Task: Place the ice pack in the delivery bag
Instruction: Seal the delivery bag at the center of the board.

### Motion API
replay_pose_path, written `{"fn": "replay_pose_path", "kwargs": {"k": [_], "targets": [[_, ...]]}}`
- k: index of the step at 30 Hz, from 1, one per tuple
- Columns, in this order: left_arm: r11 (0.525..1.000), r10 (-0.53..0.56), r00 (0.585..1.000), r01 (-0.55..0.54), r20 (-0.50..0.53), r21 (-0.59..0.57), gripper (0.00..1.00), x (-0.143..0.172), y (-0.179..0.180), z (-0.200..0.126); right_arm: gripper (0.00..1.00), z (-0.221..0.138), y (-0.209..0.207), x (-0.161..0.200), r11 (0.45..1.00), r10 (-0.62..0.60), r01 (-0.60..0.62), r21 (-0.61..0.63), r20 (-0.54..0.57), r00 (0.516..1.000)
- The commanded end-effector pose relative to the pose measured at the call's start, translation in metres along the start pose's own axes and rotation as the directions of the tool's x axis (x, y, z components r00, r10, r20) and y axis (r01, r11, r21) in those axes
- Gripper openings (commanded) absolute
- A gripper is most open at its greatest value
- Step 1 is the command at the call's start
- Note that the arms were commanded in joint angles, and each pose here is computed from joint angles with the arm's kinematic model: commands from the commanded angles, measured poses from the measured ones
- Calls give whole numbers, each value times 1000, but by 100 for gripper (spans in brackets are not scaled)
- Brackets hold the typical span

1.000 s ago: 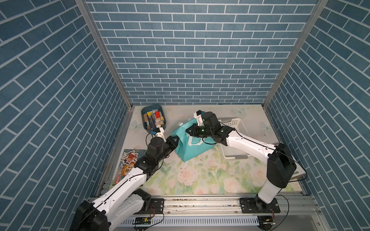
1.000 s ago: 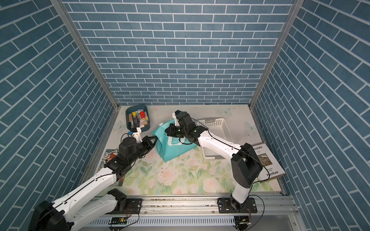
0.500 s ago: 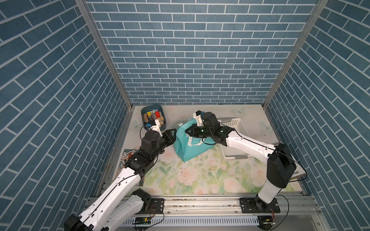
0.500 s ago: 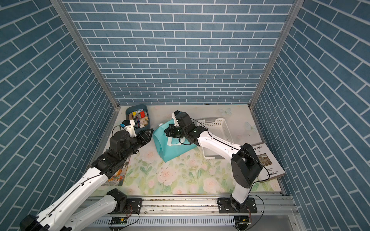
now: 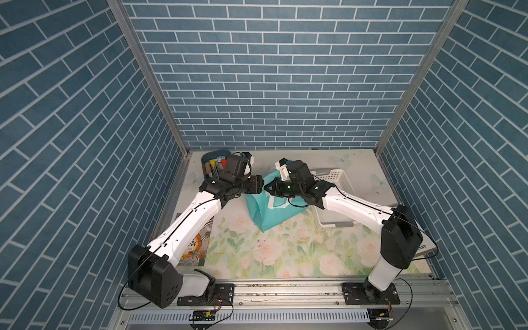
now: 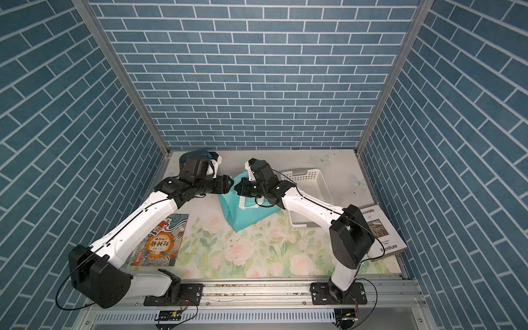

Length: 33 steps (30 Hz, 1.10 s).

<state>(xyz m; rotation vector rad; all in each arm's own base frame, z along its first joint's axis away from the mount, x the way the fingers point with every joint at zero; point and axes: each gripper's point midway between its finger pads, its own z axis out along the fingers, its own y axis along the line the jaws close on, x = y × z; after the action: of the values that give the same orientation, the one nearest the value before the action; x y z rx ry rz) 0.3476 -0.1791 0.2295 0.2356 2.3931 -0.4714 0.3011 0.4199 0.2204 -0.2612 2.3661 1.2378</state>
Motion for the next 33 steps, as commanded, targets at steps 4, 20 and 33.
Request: {"fn": "replay_pose_path", "kwargs": {"k": [4, 20, 33], "targets": [[991, 99, 994, -94, -47, 93, 67, 10, -2, -16, 0, 6, -10, 15, 999, -33, 34, 24, -50, 998], [982, 134, 978, -109, -161, 157, 40, 31, -3, 12, 0, 5, -7, 13, 999, -43, 44, 16, -44, 998], [976, 133, 976, -99, -173, 195, 0, 39, -7, 15, 0, 3, -2, 9, 997, -73, 73, 0, -26, 997]]}}
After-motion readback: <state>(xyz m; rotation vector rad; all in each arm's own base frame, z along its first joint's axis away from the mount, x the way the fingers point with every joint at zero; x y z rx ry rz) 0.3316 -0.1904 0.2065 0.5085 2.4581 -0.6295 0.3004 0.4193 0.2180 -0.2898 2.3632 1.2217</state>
